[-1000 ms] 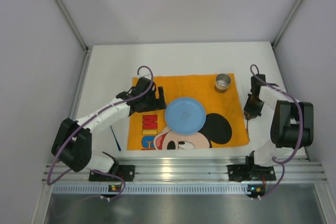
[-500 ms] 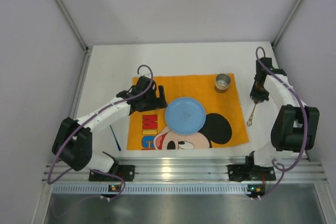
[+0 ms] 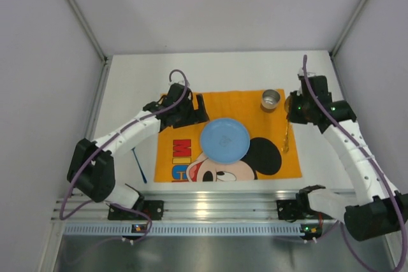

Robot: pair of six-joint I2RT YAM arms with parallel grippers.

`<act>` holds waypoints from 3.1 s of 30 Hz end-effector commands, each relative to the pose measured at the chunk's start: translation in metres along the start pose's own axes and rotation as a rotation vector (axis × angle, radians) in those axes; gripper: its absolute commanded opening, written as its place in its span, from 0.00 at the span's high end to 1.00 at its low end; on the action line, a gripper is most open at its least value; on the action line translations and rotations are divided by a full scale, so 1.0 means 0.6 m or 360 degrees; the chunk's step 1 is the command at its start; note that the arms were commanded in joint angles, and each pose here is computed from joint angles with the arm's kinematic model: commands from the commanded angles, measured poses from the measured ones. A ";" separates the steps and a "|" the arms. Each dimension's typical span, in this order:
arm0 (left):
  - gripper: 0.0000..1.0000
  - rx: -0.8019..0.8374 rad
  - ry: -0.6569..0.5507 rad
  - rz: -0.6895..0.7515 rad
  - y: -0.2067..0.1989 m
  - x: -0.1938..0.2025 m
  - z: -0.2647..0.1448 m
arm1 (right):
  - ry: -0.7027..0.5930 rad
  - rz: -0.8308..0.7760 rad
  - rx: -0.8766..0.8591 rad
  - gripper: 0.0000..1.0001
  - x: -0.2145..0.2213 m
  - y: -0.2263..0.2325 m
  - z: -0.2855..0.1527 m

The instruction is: Set the dinner table for one person

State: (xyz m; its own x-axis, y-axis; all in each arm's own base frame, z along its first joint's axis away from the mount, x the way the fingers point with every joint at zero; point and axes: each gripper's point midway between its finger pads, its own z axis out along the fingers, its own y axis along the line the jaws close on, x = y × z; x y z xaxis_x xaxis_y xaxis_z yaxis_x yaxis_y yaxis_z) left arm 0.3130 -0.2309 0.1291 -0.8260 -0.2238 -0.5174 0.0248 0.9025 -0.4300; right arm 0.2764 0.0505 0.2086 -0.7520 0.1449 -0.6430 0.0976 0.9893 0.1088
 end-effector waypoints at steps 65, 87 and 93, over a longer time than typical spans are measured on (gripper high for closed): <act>0.21 -0.1095 -0.0148 -0.1147 0.472 0.078 -0.091 | 0.0159 -0.0112 -0.0303 0.37 0.114 0.072 0.023; 0.66 -0.1202 -0.0100 -0.1195 0.521 0.123 -0.025 | 0.0237 -0.0171 -0.0197 0.43 0.123 0.053 0.026; 0.77 -0.1198 -0.0081 -0.1171 0.528 0.106 -0.007 | 0.0244 -0.0166 -0.0178 0.44 0.119 0.052 0.027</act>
State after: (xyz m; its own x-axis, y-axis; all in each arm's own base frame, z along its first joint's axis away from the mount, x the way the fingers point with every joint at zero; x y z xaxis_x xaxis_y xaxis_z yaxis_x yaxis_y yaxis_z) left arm 0.3178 0.0620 0.0145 -0.3497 -0.7724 -0.5302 -0.8201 0.5260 -0.2253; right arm 0.2292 0.0900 0.1353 -0.8664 0.0399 -0.4978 -0.0380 0.9887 0.1453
